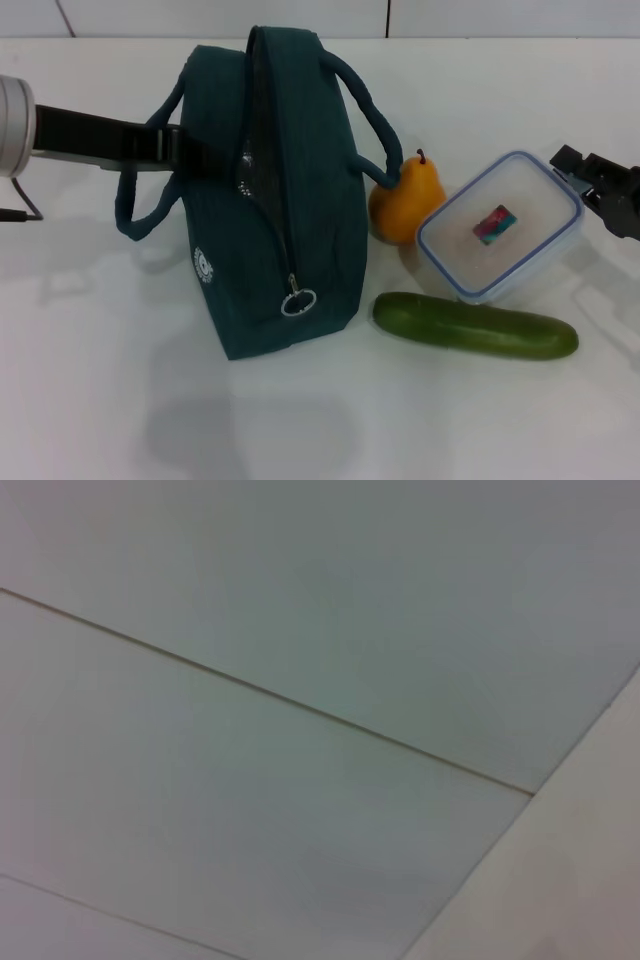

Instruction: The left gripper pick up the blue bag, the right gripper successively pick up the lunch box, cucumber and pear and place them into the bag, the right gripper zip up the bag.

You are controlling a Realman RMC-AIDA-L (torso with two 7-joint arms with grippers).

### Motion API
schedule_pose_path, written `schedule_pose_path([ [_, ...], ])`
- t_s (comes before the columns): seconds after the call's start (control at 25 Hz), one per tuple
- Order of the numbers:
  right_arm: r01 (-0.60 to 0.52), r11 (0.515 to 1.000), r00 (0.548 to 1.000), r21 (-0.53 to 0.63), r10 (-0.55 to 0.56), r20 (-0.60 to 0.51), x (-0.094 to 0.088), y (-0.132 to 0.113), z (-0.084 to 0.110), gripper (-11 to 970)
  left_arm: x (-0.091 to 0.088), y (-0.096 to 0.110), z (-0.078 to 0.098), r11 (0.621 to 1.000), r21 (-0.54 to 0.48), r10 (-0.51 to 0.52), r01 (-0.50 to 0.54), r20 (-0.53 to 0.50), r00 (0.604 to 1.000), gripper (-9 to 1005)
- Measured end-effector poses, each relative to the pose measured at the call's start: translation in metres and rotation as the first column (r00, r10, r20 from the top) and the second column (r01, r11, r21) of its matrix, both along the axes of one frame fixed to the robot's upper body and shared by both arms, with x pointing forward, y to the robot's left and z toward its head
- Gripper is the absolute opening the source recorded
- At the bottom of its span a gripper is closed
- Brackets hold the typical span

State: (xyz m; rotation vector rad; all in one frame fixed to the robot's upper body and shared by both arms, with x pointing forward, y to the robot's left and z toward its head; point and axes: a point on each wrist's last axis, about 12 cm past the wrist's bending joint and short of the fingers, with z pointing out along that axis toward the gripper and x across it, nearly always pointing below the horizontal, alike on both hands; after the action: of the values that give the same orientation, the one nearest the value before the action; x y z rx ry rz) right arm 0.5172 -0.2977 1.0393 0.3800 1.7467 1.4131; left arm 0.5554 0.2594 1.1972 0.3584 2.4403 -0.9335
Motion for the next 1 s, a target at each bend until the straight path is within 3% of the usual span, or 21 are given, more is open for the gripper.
schedule_pose_path([
  [0.2,0.013,1.000,1.000,0.023,-0.013,-0.003,-0.003,-0.001,-0.001,243,0.000,-0.001,0.000,1.000,-0.005,-0.009,0.009,0.007,1.000,38],
  [0.4,0.026,0.998,1.000,0.050,-0.026,0.000,-0.005,-0.003,0.000,88,0.000,-0.001,0.000,1.000,-0.006,-0.010,0.010,0.006,1.000,38],
  [1.0,0.119,0.966,0.991,0.230,-0.128,0.028,-0.031,-0.025,0.006,88,-0.004,-0.004,0.006,0.995,-0.082,-0.059,0.062,0.037,0.998,38],
])
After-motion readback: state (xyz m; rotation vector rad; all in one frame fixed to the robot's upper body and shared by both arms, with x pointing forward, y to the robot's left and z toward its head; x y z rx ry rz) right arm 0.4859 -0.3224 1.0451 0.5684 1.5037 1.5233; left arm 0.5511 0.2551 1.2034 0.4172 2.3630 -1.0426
